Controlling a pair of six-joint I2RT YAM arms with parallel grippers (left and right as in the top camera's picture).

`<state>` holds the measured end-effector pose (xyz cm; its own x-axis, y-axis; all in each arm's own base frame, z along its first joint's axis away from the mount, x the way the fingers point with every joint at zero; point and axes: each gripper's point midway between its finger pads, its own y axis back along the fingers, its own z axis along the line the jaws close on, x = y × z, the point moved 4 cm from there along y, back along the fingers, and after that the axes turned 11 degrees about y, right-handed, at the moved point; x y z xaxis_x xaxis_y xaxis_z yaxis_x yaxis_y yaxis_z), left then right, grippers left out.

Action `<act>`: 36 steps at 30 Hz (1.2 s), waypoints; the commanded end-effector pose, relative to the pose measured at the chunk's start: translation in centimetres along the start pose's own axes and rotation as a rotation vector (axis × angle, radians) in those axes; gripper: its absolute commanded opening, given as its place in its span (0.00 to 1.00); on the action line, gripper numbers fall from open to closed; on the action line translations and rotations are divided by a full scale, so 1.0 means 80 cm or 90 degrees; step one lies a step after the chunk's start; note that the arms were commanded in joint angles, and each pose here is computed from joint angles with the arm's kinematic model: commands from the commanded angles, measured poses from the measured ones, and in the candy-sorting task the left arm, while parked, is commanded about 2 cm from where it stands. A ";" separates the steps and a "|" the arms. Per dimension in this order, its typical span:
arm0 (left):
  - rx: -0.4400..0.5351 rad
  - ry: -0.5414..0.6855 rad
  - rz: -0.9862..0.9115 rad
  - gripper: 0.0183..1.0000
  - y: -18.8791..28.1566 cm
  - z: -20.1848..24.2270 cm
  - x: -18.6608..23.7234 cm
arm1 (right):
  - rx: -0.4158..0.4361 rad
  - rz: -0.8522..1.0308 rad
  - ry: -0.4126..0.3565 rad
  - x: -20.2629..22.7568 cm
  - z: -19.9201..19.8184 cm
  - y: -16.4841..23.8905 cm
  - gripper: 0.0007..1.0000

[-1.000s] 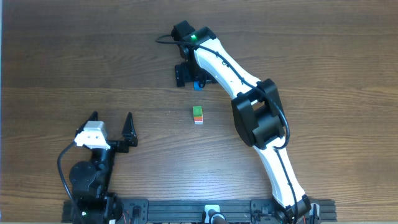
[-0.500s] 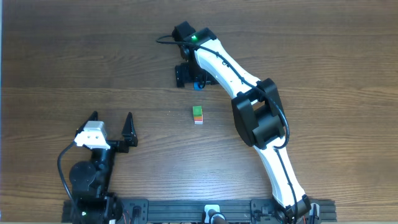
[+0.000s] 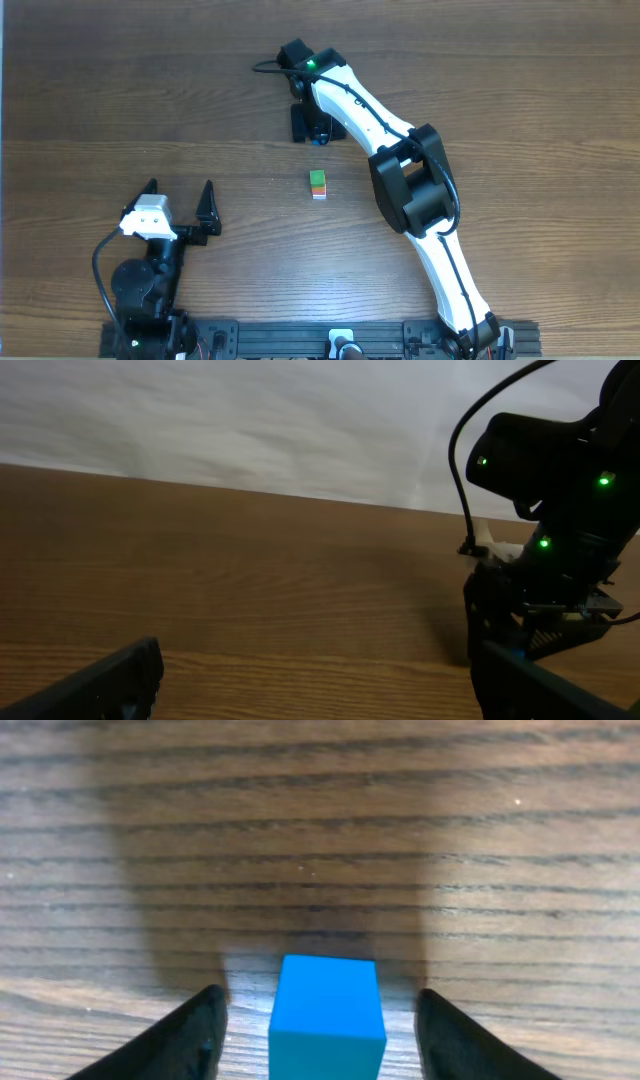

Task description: Stack Cubes

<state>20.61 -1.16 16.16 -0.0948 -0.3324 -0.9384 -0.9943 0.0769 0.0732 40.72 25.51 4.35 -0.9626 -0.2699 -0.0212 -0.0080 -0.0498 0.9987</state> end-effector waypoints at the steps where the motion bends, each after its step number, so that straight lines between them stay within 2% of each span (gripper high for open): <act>1: 0.010 -0.010 0.003 1.00 0.000 -0.002 0.003 | -0.006 0.012 -0.012 0.002 -0.003 -0.010 0.48; 11: 0.010 -0.010 0.003 1.00 0.000 -0.002 0.003 | -0.008 0.011 -0.012 0.001 -0.002 -0.010 0.28; 20: 0.010 -0.010 0.003 1.00 0.000 -0.002 0.003 | -0.008 0.012 -0.012 0.002 -0.002 -0.009 0.01; 27: 0.010 -0.010 0.003 1.00 0.000 -0.002 0.003 | 0.016 -0.003 -0.019 0.004 -0.008 0.016 0.01; 36: 0.010 -0.010 0.003 1.00 0.000 -0.002 0.003 | 0.011 -0.070 -0.010 0.008 -0.002 0.095 0.01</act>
<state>20.61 -1.16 16.16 -0.0948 -0.3324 -0.9384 -0.9943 0.0769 0.0732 39.97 24.76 6.81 -0.9663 -0.2569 -0.0183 -0.0112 -0.0294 0.9995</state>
